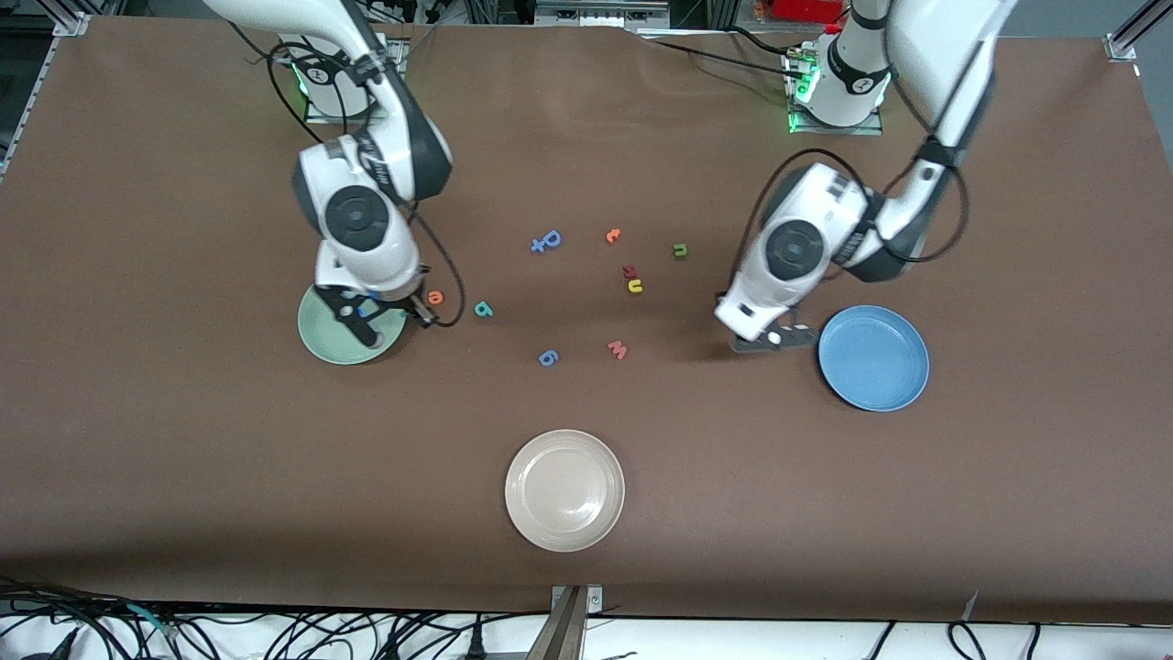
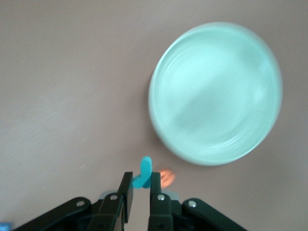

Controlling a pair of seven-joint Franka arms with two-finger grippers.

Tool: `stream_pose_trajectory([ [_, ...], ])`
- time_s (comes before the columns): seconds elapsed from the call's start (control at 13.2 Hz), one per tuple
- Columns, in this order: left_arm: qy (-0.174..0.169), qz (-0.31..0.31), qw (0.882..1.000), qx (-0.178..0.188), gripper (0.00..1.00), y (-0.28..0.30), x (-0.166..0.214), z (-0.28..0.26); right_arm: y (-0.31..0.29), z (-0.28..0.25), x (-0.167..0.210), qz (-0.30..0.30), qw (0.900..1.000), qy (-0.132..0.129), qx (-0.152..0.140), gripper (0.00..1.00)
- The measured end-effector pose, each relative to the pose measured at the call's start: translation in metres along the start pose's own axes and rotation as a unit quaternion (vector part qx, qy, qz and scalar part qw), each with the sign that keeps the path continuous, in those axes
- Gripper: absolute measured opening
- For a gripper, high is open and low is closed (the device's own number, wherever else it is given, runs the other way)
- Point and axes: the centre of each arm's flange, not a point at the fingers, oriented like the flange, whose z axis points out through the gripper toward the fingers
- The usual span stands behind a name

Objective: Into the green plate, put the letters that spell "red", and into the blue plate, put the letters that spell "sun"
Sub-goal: 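Carry the teal letter to the green plate while the left gripper carries s, then open both grippers to drop the letters onto their plates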

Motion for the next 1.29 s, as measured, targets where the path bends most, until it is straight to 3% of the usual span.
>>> stream_pose_trajectory([
  [0.3, -0.006, 0.043, 0.999, -0.018, 0.23, -0.111, 0.044, 0.002, 0.067, -0.001, 0.073, -0.068, 0.997, -0.028, -0.024, 0.18],
  [0.53, -0.008, 0.064, 0.998, -0.028, 0.23, -0.165, 0.057, 0.007, 0.097, 0.039, 0.084, -0.089, 0.993, -0.068, -0.021, 0.18],
  [0.76, -0.004, 0.066, 0.997, -0.033, 0.26, -0.172, 0.060, 0.013, 0.109, 0.080, 0.075, -0.100, 0.992, -0.077, -0.013, 0.18],
  [1.06, 0.001, 0.070, 0.997, -0.036, 0.67, -0.166, 0.061, 0.013, 0.113, 0.104, 0.069, -0.121, 0.989, -0.084, -0.026, 0.18],
  [1.21, -0.001, 0.061, 0.997, -0.056, 0.89, -0.140, 0.055, 0.006, 0.112, 0.110, 0.067, -0.128, 0.987, -0.087, -0.032, 0.23],
  [1.29, 0.001, 0.055, 0.996, -0.067, 0.99, -0.114, 0.046, 0.001, 0.112, 0.111, 0.066, -0.132, 0.987, -0.087, -0.032, 0.35],
])
